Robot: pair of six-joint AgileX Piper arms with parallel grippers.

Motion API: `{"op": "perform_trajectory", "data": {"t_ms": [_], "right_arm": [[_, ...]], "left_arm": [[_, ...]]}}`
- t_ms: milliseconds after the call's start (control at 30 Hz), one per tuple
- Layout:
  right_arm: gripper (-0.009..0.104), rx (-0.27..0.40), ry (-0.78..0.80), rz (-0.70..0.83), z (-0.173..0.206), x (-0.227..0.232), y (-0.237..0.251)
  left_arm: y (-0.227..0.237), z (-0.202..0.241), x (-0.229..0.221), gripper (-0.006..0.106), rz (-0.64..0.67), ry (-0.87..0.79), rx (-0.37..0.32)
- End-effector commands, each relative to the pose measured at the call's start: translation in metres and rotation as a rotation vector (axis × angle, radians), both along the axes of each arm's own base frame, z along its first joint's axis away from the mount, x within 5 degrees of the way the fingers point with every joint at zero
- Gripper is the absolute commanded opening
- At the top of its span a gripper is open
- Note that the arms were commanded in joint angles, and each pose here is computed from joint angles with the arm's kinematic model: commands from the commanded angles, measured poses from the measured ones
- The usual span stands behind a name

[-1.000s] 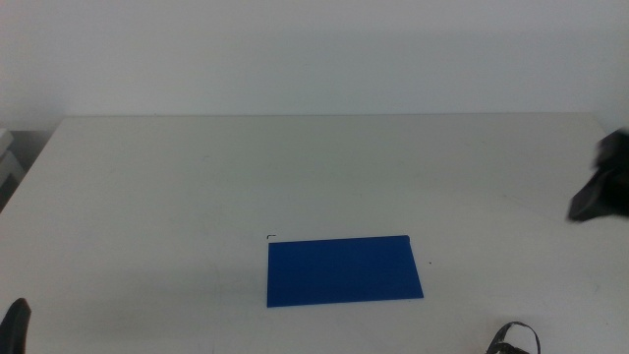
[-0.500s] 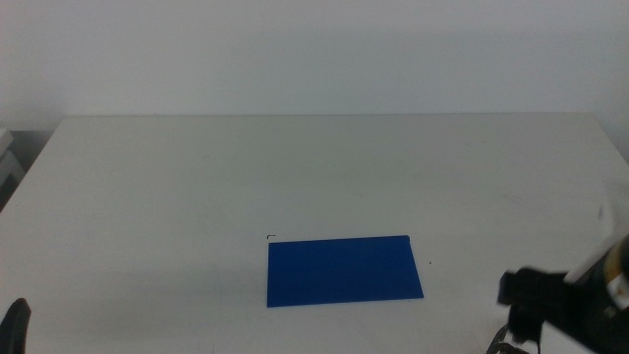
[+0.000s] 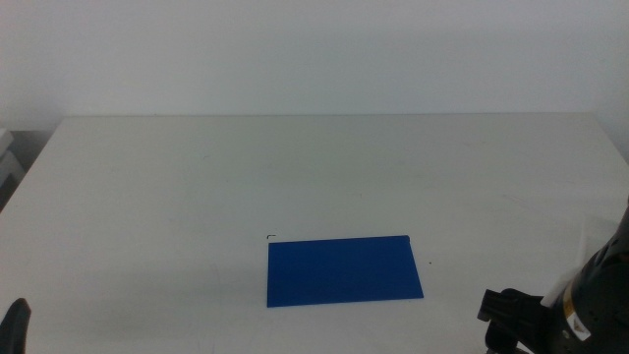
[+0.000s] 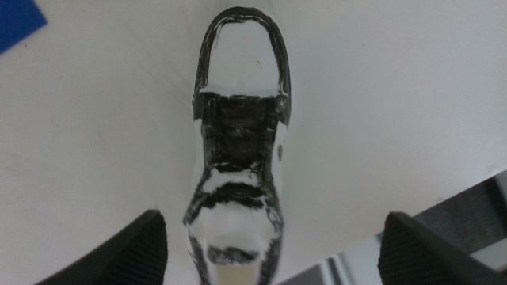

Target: Use one arm to grab the shoe from the table and place it on the mat.

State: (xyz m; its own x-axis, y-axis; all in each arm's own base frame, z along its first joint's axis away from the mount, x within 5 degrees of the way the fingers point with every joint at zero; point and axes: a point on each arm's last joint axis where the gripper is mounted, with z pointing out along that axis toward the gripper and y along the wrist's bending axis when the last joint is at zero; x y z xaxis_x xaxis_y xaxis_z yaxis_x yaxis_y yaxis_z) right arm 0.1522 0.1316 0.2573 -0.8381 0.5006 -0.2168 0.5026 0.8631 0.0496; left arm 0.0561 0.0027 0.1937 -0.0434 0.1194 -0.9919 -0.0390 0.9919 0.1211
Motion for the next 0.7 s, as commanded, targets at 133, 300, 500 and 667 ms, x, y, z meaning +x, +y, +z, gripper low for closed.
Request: {"op": "perform_trajectory", "data": {"t_ms": [133,300,500,667], "right_arm": [[0.092,0.077,-0.104,-0.123,-0.004,0.009,0.004],[0.092,0.043,-0.072,-0.155,-0.016,0.015,0.01],[0.092,0.045,-0.061,-0.144,-0.029,0.022,0.018],[0.092,0.058,-0.037,-0.132,-0.05,0.017,0.017]], "left_arm": [[-0.001,0.006,0.0,0.094,-0.01,-0.084,-0.011],[-0.001,0.006,0.0,0.094,-0.01,-0.085,-0.011],[-0.001,0.006,0.0,0.094,-0.01,-0.085,-0.011],[-0.001,0.006,0.0,0.094,-0.01,-0.085,-0.011]]}}
